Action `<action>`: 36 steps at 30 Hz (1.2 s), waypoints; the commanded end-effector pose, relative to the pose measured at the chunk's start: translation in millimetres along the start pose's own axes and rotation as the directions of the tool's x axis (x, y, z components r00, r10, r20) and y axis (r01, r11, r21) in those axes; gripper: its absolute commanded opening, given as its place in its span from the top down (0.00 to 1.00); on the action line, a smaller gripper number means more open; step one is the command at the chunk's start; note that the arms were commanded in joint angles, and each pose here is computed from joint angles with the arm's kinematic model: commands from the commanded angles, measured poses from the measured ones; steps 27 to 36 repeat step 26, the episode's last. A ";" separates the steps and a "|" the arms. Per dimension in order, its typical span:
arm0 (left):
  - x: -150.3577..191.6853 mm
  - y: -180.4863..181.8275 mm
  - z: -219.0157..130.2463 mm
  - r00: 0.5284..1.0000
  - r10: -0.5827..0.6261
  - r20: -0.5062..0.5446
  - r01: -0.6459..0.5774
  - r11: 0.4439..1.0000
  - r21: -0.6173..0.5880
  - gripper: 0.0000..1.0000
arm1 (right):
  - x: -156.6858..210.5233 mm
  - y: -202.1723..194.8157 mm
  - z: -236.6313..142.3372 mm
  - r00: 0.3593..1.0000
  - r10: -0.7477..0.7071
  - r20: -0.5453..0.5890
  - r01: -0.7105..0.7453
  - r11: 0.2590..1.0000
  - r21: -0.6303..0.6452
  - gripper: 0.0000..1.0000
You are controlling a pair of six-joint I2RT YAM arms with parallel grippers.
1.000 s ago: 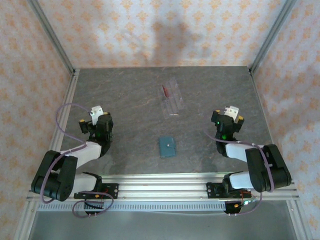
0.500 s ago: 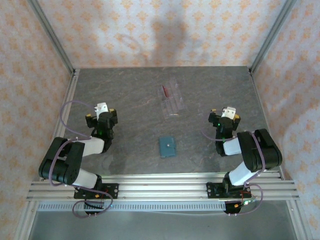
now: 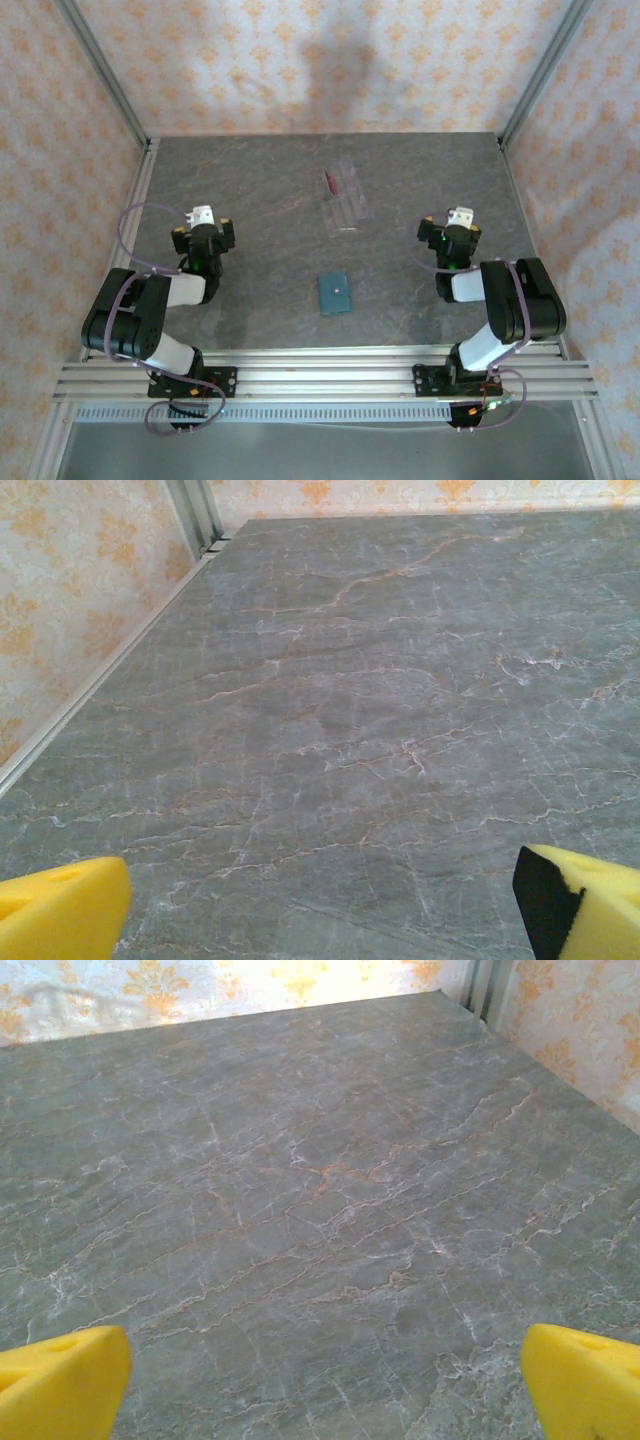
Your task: Put the credit cards into the card holder
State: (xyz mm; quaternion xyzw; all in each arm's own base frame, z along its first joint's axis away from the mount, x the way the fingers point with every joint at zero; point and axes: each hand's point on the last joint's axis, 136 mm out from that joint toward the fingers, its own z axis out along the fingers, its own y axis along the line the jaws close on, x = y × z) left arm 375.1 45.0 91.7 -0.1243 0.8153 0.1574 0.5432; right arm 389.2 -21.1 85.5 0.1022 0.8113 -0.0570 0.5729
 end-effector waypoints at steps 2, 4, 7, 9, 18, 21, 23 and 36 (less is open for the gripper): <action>-10.8 -1.3 2.7 0.999 -0.031 0.022 0.030 1.000 0.008 0.01 | -8.8 -5.5 0.4 0.999 0.030 0.011 -0.031 0.999 0.028 0.01; -10.9 -1.6 2.9 0.999 -0.029 0.021 0.029 1.000 0.009 0.00 | -8.6 -7.2 1.4 0.999 0.036 0.007 -0.036 0.998 0.041 0.01; -10.2 -1.1 2.9 0.999 -0.030 0.019 0.030 1.000 0.007 0.01 | -10.0 -17.5 0.1 0.998 0.059 0.021 -0.060 0.993 0.100 0.01; -10.2 -2.0 2.8 0.999 -0.029 0.019 0.029 1.000 0.011 0.01 | -11.1 -22.5 -2.0 0.997 0.068 0.038 -0.072 0.989 0.128 0.01; -10.7 -1.5 3.0 0.999 -0.029 0.020 0.029 1.000 0.009 0.01 | -10.8 -12.1 -1.3 0.999 0.041 0.029 -0.043 0.995 0.085 0.01; -10.5 -1.9 3.5 0.999 -0.031 0.016 0.031 0.999 0.012 0.01 | -10.5 -12.0 -1.3 0.999 0.040 0.028 -0.043 0.995 0.085 0.01; -10.6 -2.0 3.4 0.999 -0.031 0.016 0.031 0.999 0.013 0.00 | -10.9 -12.1 -1.4 0.999 0.040 0.030 -0.043 0.995 0.086 0.01; -10.9 -1.8 3.2 0.999 -0.032 0.019 0.032 0.999 0.013 0.00 | -10.4 -12.2 -1.3 0.999 0.040 0.028 -0.042 0.995 0.086 0.01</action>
